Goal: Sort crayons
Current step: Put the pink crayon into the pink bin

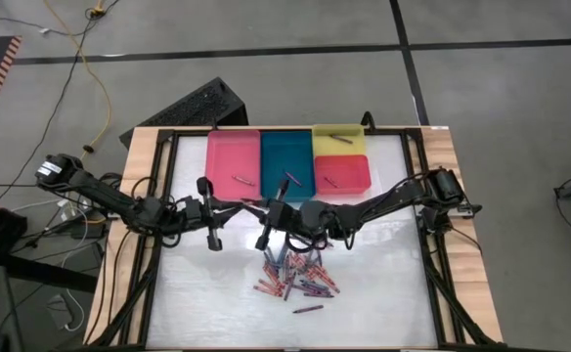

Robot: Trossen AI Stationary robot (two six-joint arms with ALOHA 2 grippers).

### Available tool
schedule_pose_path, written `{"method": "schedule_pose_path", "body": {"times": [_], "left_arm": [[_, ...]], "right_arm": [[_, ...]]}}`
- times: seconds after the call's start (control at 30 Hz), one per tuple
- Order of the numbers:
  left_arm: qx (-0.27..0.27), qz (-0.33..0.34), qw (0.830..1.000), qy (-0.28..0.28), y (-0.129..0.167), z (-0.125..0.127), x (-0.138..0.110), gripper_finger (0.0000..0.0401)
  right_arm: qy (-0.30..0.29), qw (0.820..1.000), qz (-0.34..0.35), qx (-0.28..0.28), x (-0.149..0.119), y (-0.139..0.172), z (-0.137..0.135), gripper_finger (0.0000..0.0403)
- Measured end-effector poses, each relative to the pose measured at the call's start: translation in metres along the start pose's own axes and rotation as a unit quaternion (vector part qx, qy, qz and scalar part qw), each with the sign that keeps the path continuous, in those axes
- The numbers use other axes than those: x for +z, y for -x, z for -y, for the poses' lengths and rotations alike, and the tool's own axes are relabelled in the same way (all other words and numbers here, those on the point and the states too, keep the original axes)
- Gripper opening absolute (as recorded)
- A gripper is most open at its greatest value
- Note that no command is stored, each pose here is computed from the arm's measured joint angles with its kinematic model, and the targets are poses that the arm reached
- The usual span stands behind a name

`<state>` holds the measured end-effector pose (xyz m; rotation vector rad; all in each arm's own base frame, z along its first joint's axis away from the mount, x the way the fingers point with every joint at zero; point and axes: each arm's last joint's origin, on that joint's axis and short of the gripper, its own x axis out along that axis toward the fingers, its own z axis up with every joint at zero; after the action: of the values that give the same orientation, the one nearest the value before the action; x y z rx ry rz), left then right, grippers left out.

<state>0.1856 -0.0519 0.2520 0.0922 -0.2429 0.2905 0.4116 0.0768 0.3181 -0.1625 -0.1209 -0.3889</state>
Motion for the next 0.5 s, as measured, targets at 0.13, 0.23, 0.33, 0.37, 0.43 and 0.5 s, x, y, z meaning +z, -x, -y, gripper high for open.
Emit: {"method": "schedule_pose_path", "body": {"times": [0.13, 0.23, 0.33, 0.37, 0.43, 0.5], "left_arm": [[0.028, -0.053, 0.998, -0.018, 0.001, 0.000, -0.011, 0.0055], [0.052, -0.080, 0.995, -0.023, 0.002, -0.001, -0.016, 0.0084], [0.078, -0.117, 0.990, -0.026, 0.003, -0.002, -0.024, 0.0115], [0.083, -0.130, 0.988, -0.024, 0.004, -0.002, -0.028, 0.0124], [0.084, -0.157, 0.984, -0.018, 0.006, -0.002, -0.034, 0.0139], [0.079, -0.180, 0.980, -0.009, 0.008, -0.001, -0.040, 0.0149]], "right_arm": [[0.000, 1.000, -0.005, -0.026, -0.001, -0.001, 0.003, 0.0005], [0.001, 0.999, -0.009, -0.042, -0.002, -0.004, 0.008, 0.0005], [-0.002, 0.998, -0.029, -0.062, -0.009, -0.011, 0.020, 0.0005], [-0.009, 0.997, -0.039, -0.069, -0.014, -0.015, 0.025, 0.0005], [-0.022, 0.994, -0.064, -0.086, -0.024, -0.023, 0.038, 0.0005], [-0.044, 0.991, -0.091, -0.092, -0.036, -0.030, 0.053, 0.0005]]}}
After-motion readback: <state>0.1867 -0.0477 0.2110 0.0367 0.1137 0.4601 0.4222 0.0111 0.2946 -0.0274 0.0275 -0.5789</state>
